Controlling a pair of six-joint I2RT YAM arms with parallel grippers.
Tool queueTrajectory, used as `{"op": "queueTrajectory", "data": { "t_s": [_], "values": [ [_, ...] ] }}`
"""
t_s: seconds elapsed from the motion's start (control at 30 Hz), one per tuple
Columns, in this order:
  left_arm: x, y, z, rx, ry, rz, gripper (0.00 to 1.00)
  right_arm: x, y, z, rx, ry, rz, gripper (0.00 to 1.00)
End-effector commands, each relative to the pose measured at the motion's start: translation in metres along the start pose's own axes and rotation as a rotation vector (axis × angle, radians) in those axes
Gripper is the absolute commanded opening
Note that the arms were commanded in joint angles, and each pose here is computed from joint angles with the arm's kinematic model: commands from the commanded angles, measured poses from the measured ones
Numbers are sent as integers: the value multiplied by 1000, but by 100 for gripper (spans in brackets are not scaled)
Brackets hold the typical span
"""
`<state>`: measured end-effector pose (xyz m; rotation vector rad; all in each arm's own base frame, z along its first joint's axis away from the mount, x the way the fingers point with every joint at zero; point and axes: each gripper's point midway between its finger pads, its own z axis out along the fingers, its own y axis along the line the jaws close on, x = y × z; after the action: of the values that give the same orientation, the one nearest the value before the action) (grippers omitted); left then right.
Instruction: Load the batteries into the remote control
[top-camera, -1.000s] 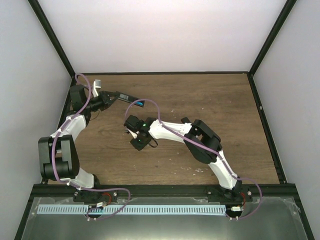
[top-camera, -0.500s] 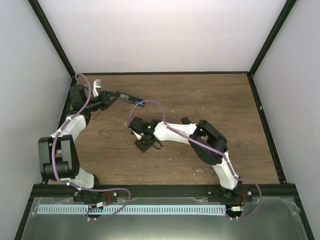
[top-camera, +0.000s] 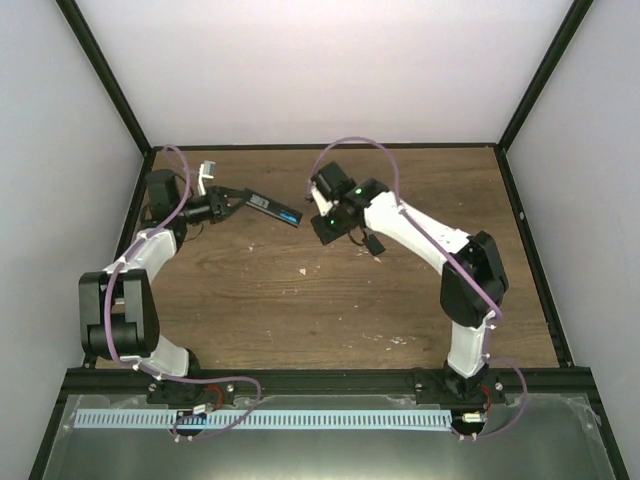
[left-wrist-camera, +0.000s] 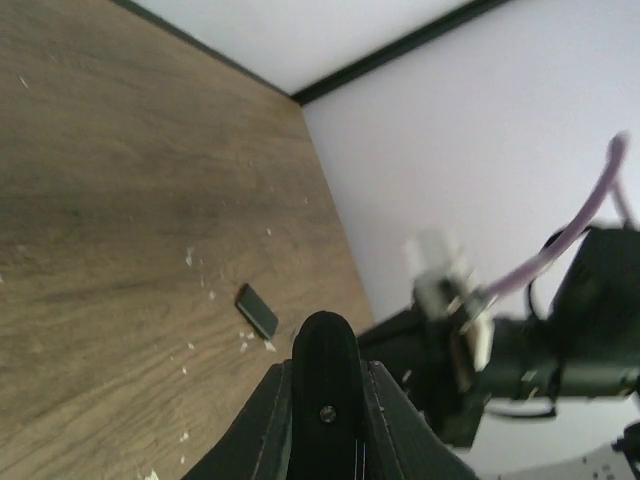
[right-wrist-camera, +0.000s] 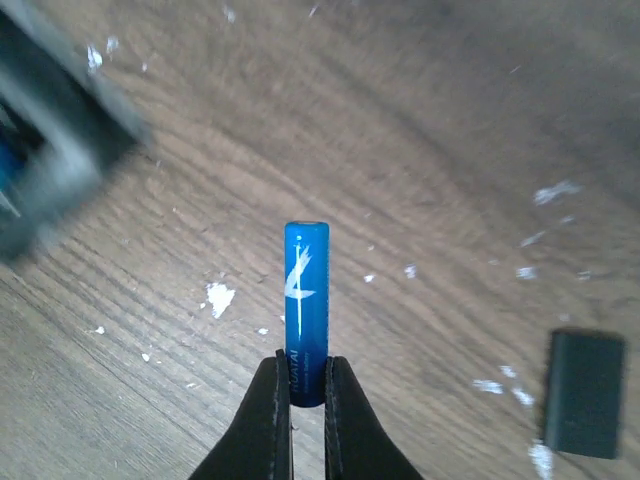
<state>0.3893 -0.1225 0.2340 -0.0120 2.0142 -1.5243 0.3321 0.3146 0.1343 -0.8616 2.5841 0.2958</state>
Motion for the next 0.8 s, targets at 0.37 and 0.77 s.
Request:
{"op": "queueTrajectory", "data": {
  "t_s": [0.37,0.77],
  "values": [
    [49,-8,39,49,229,42,0,-30,1,-74,-47,4,-104,1],
    [56,-11,44,75,256,31,0,-9,22,-72,-183,69,-137,1]
  ]
}}
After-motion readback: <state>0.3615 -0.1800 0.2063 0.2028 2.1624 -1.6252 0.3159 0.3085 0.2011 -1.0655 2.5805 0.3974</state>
